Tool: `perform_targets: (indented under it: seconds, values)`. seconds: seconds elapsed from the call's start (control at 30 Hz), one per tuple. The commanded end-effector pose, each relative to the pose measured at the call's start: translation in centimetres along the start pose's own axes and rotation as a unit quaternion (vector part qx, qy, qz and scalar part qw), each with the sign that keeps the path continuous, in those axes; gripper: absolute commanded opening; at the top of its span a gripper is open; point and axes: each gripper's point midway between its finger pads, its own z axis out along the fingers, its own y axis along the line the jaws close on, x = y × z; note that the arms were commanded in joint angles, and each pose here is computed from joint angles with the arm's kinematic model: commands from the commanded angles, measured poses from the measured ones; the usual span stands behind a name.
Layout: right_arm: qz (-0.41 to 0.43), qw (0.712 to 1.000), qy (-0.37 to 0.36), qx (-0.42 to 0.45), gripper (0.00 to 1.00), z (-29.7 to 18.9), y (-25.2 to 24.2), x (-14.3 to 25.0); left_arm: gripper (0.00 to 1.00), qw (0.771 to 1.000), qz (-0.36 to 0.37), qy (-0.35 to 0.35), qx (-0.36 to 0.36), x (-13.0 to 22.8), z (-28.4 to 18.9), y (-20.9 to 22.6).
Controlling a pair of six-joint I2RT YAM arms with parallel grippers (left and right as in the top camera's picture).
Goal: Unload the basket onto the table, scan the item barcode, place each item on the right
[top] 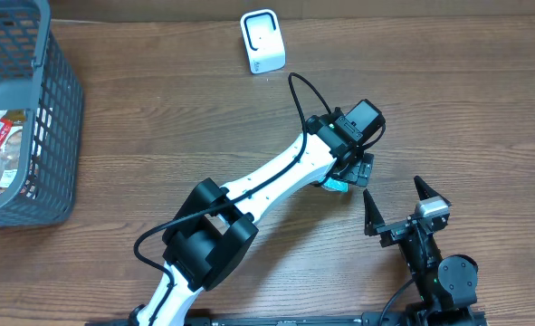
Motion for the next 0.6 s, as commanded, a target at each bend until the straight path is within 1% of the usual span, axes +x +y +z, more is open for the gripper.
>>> perform_targets:
  seconds: [0.0, 0.17, 0.37, 0.47, 0.57]
  values:
    - [0.003, 1.000, 0.000, 0.001, 1.00, 0.0, 0.0, 0.3, 1.00, 1.000, 0.003, -0.012, 0.013, -1.0, -1.4, -0.9]
    - [0.003, 1.000, 0.000, 0.001, 1.00, 0.0, 0.0, 0.3, 1.00, 0.999, 0.007, -0.032, 0.026, -2.0, -3.6, -1.5]
    - [0.003, 1.000, 0.000, 0.001, 1.00, 0.0, 0.0, 0.3, 1.00, 0.999, 0.035, -0.027, 0.022, -1.8, -3.7, -1.3]
    - [0.003, 1.000, 0.000, 0.001, 1.00, 0.0, -0.1, 0.3, 0.95, 0.999, 0.036, -0.025, 0.021, -1.6, -3.6, -1.3]
    - [0.003, 1.000, 0.000, 0.001, 1.00, 0.0, 0.0, 0.3, 0.99, 0.999, 0.038, -0.021, 0.019, -1.2, -3.6, -1.4]
